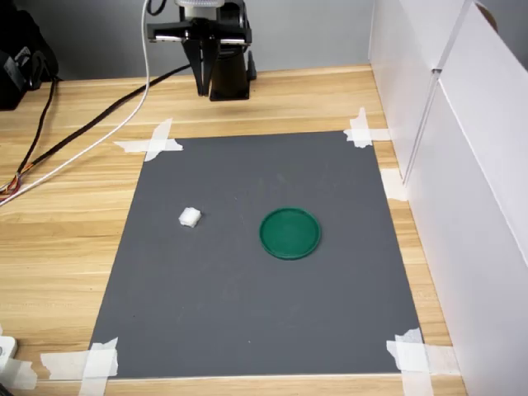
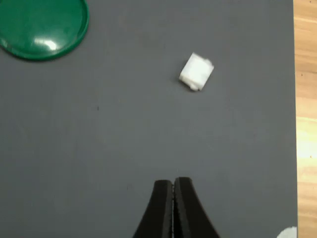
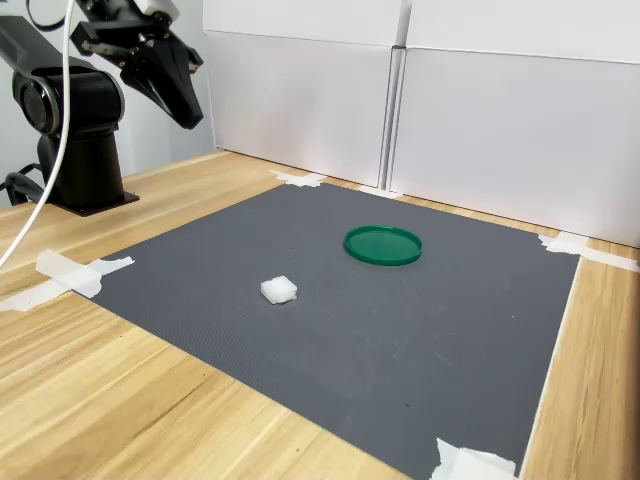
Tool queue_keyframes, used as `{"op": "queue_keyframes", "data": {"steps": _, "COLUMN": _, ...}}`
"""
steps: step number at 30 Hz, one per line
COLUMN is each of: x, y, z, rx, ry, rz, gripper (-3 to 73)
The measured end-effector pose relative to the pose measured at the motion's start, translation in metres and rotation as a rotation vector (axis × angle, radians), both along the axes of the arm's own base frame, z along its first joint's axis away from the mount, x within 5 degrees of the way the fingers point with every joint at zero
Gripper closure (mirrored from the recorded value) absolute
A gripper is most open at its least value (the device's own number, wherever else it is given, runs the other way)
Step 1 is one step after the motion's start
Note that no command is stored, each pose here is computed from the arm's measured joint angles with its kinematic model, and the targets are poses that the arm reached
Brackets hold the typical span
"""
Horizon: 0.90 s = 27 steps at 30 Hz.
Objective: Grasp a white terminal and put it in the green lid.
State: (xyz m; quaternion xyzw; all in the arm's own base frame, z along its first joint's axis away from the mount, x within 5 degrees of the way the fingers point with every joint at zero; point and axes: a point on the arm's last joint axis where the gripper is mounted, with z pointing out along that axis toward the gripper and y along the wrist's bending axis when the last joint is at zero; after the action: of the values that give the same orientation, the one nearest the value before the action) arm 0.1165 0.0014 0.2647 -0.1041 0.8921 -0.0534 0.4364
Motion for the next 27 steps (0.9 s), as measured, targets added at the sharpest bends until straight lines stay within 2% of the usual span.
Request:
{"op": "queue_keyframes", "data": {"steps": 8, "x": 0.050, "y": -0.001, "z": 0.016, "rx": -0.064, "ry": 0.167, "rz": 0.013, "gripper": 71.7}}
{"op": "queue_keyframes", "data": {"steps": 14, "x": 0.079, "y": 0.000, "z": 0.025, "rx": -0.155, "ry": 0.254, "rz": 0.095, "gripper": 71.7}}
{"op": "queue_keyframes", "data": {"steps": 27, "x": 0.108, "y": -0.002, "z": 0.024, "rx": -0.272, "ry": 0.391, "rz": 0.223, "gripper": 71.7}}
